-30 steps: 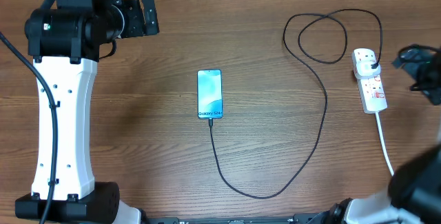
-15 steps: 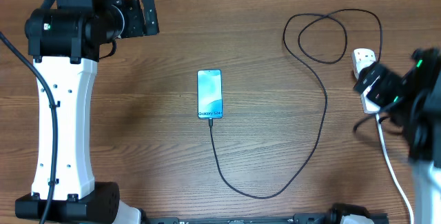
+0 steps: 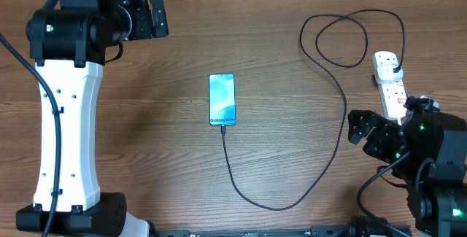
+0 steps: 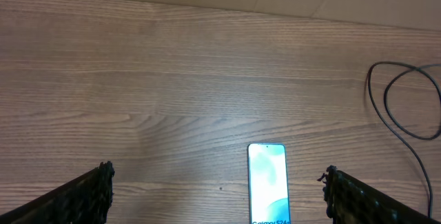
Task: Plug charger to phone and switch on socket
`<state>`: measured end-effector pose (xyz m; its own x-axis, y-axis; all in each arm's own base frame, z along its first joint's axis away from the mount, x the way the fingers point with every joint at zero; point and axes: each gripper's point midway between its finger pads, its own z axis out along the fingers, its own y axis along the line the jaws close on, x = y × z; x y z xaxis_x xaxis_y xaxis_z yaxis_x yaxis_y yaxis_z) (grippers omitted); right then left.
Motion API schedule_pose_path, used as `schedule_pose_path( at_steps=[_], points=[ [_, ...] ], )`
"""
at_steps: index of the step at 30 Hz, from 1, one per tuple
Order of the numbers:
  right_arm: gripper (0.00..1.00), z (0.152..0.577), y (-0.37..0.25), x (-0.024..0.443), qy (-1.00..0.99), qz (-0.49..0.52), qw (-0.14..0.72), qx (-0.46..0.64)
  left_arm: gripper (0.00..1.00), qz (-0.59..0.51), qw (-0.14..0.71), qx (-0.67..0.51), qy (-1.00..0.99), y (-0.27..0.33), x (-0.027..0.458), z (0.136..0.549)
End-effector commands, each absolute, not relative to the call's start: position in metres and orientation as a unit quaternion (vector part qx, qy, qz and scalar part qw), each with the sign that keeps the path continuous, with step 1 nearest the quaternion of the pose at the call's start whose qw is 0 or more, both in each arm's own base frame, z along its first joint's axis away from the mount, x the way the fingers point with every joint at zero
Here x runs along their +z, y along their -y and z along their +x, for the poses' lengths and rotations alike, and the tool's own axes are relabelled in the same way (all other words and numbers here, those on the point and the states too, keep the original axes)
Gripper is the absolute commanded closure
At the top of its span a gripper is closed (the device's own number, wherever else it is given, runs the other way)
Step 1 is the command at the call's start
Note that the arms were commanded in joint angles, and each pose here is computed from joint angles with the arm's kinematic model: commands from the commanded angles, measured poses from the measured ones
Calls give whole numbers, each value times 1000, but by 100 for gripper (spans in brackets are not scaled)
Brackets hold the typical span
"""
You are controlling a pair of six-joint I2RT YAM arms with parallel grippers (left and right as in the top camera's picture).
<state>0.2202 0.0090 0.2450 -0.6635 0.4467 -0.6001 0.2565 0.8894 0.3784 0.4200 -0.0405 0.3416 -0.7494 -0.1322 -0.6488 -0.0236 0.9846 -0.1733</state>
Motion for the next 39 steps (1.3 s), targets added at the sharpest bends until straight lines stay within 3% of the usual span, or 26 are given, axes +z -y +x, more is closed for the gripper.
schedule_pose_path(
  at_steps=[1,11,17,27,39],
  points=[
    [0,220,-15,246,-903,189,358,146,0,-40,355,-73,-931,40,343,420],
    [0,217,-11,246,-905,176,368,123,0,-40,355,-73,-931,40,343,420],
    [0,224,-26,264,-879,49,463,108,0,-40,355,-73,-931,40,343,420],
    [0,237,-26,257,-765,26,632,120,0,-40,355,-73,-931,40,343,420],
    [0,240,-32,215,-688,-25,717,107,0,-40,355,-73,-931,40,343,420]
  ],
)
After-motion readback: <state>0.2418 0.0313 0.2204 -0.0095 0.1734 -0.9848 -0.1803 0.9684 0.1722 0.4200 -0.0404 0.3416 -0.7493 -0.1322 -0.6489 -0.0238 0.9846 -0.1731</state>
